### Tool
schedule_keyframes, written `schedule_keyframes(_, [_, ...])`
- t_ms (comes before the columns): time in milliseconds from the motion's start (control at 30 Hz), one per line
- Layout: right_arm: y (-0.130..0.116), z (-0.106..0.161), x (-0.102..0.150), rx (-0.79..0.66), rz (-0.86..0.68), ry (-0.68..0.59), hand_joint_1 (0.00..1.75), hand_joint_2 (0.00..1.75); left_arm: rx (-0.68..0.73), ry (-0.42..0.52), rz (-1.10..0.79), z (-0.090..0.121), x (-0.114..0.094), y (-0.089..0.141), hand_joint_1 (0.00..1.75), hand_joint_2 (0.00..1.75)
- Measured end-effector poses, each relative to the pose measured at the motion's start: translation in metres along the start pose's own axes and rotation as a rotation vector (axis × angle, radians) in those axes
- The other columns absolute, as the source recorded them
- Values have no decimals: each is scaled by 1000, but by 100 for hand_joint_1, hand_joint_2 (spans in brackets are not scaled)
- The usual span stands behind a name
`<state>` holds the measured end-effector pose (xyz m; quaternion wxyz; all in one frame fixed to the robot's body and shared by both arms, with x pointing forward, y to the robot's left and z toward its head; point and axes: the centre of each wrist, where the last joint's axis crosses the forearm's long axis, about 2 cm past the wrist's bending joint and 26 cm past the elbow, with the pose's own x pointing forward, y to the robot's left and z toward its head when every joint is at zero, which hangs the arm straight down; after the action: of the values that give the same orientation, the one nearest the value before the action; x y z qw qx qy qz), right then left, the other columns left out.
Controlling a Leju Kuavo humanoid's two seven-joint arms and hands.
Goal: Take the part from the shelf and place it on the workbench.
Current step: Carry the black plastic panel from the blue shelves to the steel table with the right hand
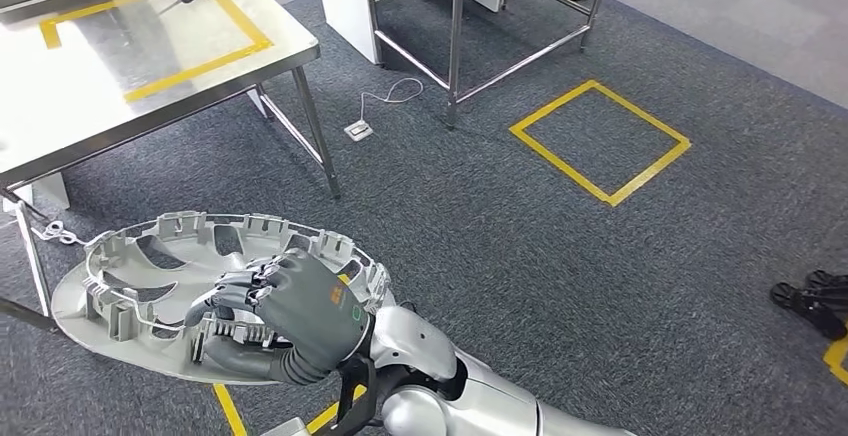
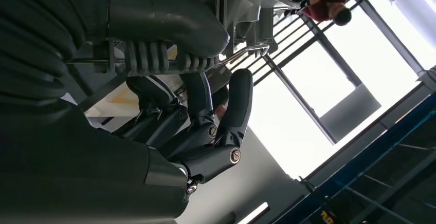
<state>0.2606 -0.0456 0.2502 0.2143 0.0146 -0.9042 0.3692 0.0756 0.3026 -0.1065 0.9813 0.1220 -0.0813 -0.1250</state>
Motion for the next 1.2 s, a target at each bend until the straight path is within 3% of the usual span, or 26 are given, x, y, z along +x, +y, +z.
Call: schedule_keyframes(1200, [0,4,-6,-43,-20,-3,175,175,-24,29,24,-1,-2,2,0,175])
